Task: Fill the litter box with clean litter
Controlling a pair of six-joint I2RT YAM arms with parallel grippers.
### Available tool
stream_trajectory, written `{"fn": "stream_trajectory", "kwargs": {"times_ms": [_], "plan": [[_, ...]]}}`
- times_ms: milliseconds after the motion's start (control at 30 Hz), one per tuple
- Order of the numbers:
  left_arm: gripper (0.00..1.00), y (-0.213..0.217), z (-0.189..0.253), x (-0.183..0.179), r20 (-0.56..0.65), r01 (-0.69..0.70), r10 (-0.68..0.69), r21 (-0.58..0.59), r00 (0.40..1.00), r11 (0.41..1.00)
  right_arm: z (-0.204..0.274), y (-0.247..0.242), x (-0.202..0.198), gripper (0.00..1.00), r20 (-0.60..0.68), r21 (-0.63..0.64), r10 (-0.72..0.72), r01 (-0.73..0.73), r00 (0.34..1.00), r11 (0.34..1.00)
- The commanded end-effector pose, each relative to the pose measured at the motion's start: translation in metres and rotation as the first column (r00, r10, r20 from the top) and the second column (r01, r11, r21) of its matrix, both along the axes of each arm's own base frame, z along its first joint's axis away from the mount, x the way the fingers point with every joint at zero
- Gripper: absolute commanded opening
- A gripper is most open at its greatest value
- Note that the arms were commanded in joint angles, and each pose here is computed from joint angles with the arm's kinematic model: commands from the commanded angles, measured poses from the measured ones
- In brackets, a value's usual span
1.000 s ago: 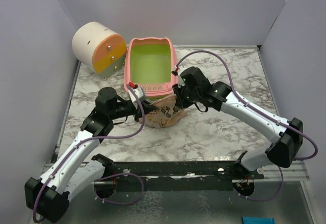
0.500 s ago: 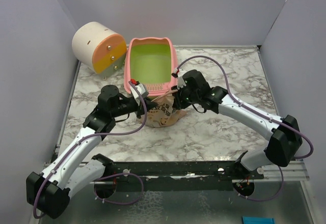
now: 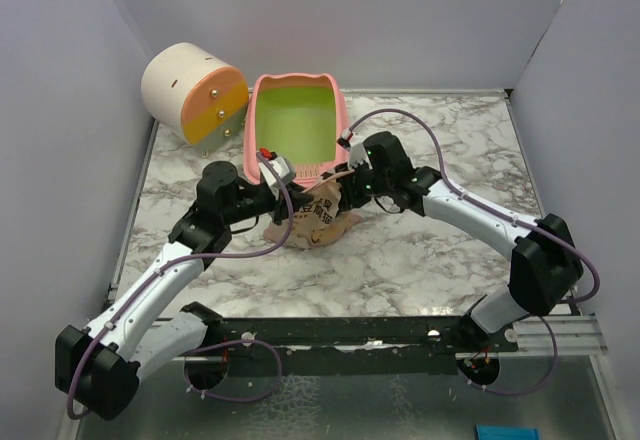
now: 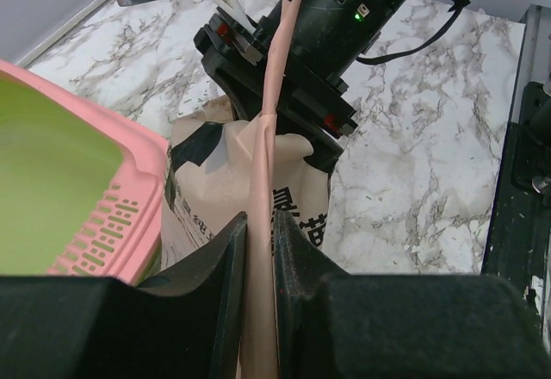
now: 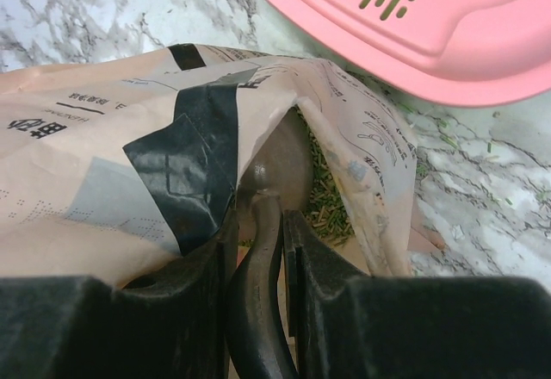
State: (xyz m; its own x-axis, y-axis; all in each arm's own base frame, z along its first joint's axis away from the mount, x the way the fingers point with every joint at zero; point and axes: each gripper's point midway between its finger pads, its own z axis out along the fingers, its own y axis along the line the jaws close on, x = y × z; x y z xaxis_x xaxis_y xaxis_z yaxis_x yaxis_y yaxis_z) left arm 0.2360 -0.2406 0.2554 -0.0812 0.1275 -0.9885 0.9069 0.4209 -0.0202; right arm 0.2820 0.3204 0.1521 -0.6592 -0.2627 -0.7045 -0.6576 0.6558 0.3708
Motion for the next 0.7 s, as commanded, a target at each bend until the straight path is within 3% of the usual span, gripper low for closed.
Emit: {"fn": "stream_trajectory", "kwargs": {"times_ms": [0,367,667], "plan": [[0.19,-0.006,0.013,0.007,0.034,-0.010,0.011,-0.027,0.999,1.000,-0.072,-0.003,-0.050,0.01,-0.254,-0.045,0.110,-0.126,0.961,0.991],[0.00,0.008,-0.018,0.027,-0.019,-0.136,0.138,0.073,0.990,0.988,-0.034,0.007,-0.075,0.01,-0.333,0.258,0.316,-0.237,0.889,0.937],[0.00,0.021,-0.040,0.033,-0.028,-0.203,0.209,0.144,0.978,0.969,-0.012,0.010,-0.078,0.01,-0.358,0.399,0.391,-0.239,0.848,0.885]]}}
